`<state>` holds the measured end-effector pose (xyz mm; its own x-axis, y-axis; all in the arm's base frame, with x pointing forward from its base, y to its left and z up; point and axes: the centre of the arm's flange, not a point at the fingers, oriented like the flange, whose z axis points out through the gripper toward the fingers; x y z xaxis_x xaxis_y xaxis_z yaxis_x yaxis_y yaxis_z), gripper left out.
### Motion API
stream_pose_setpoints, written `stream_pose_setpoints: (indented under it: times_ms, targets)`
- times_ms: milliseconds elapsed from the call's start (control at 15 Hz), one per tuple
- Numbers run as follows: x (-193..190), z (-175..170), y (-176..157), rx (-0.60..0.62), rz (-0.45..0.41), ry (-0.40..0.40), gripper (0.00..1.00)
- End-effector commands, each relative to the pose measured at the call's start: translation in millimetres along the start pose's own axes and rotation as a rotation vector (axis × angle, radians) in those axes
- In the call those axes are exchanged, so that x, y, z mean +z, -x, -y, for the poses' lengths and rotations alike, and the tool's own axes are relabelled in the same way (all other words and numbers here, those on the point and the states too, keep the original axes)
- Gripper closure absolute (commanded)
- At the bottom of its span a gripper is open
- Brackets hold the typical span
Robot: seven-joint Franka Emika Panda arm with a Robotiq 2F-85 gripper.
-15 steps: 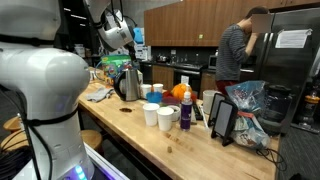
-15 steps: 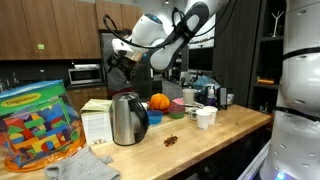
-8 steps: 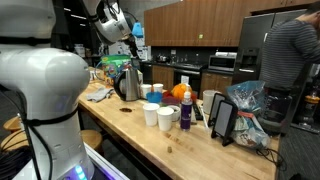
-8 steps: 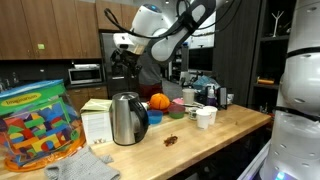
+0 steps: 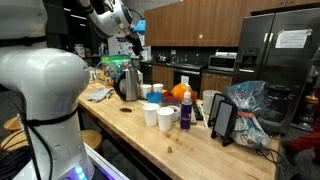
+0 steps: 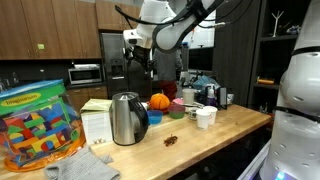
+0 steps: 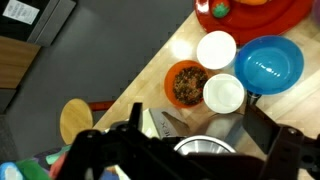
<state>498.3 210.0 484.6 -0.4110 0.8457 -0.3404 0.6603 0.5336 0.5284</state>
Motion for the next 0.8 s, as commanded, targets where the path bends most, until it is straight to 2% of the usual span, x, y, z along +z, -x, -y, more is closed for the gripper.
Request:
stream_pose_setpoints:
  times_ms: [0, 400, 733]
  targets:
    - [-11, 35, 17, 0.026, 0.028, -0.085, 0.00]
    - [-11, 94, 30, 0.083, 0.040, -0.176, 0.00]
    - [-20, 140, 25, 0.105, 0.015, -0.241, 0.00]
